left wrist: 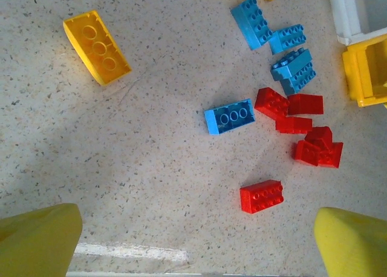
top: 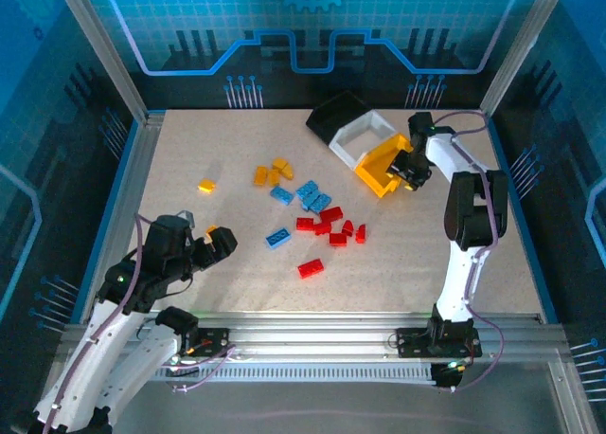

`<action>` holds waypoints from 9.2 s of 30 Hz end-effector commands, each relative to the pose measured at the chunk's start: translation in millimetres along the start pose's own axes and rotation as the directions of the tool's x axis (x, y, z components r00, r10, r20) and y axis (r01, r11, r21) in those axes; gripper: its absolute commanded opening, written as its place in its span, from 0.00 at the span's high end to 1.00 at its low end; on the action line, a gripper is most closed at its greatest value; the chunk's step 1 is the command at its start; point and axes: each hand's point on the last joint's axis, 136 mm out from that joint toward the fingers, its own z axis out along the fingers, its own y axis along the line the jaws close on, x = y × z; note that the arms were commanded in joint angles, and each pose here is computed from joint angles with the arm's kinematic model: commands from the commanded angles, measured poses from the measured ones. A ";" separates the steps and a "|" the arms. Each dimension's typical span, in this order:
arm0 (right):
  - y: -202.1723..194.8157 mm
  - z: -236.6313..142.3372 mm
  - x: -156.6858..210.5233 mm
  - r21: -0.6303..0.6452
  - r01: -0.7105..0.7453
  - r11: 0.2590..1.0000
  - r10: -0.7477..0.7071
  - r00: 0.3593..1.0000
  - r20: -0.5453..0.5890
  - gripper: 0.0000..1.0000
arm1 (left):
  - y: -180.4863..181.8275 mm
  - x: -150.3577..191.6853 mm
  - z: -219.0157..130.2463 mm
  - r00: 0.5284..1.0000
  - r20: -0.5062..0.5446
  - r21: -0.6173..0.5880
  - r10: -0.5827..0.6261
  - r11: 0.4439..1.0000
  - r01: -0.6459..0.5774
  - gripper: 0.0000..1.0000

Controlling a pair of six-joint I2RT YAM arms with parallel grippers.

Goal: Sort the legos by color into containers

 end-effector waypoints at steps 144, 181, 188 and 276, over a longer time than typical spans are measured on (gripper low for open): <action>75.3 -110.5 121.7 -0.140 0.569 0.810 -0.571 0.820 0.034 0.49 | -43.6 32.6 70.3 0.947 -0.299 0.101 -0.118 0.983 0.155 0.01; 78.8 -9.0 361.4 -0.066 0.881 0.469 -0.860 0.438 -0.262 0.00 | -1.7 57.8 28.4 0.958 -0.267 0.054 -0.100 0.991 0.118 0.01; 78.7 0.0 364.9 -0.059 0.877 0.476 -0.853 0.444 -0.276 0.01 | 0.5 59.5 28.3 0.957 -0.272 0.046 -0.101 0.992 0.118 0.01; 78.3 -115.2 132.1 -0.139 0.483 0.865 -0.482 0.875 0.038 0.19 | 34.4 7.4 51.7 0.934 -0.196 -0.260 -0.297 0.935 0.243 0.01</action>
